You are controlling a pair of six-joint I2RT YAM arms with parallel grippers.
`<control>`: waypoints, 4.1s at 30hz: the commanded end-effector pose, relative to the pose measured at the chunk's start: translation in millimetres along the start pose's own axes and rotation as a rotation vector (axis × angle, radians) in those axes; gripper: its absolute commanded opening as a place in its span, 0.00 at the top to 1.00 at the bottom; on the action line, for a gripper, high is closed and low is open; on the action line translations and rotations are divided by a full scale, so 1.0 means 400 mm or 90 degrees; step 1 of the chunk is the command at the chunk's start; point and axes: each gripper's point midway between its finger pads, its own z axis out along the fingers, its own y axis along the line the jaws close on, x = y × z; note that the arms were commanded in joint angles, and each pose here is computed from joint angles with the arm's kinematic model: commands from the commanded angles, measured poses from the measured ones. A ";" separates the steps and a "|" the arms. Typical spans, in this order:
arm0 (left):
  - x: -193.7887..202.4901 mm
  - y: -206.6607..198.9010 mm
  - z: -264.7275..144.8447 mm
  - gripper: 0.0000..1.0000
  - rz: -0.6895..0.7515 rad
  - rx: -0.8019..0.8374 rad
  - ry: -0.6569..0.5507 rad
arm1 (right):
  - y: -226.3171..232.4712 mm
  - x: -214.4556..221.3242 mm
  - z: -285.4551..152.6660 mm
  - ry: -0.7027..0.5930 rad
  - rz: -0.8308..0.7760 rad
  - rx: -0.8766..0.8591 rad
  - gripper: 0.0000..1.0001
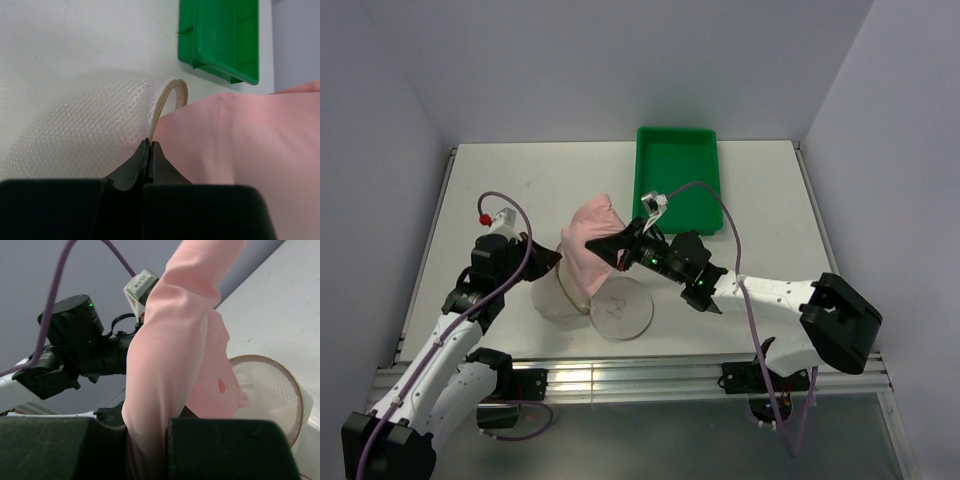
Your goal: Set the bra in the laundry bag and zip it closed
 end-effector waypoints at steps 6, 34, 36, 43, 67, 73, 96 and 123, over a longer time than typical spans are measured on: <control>-0.044 -0.067 -0.027 1.00 -0.025 0.090 -0.070 | -0.020 0.007 0.032 -0.102 0.070 0.009 1.00; -0.011 -0.126 -0.059 1.00 -0.023 0.190 -0.040 | -0.181 0.402 0.144 0.229 0.019 0.198 1.00; -0.003 -0.125 -0.060 1.00 -0.025 0.192 -0.032 | -0.192 0.405 0.143 0.237 0.032 0.223 1.00; 0.056 -0.040 -0.045 1.00 -0.077 0.119 -0.011 | -0.238 0.311 0.139 0.128 0.075 0.340 0.94; 0.025 0.005 -0.016 1.00 -0.071 0.050 -0.045 | -0.157 0.174 0.008 0.174 -0.008 0.372 0.00; 0.025 0.000 -0.016 1.00 -0.062 0.056 -0.043 | -0.176 0.176 -0.083 0.180 -0.013 0.403 0.01; 0.014 -0.020 -0.028 1.00 -0.048 0.086 -0.058 | -0.284 0.434 -0.422 0.356 -0.013 0.616 0.54; 0.015 -0.016 -0.033 1.00 -0.039 0.081 -0.060 | -0.293 0.371 -0.408 0.309 -0.152 0.671 1.00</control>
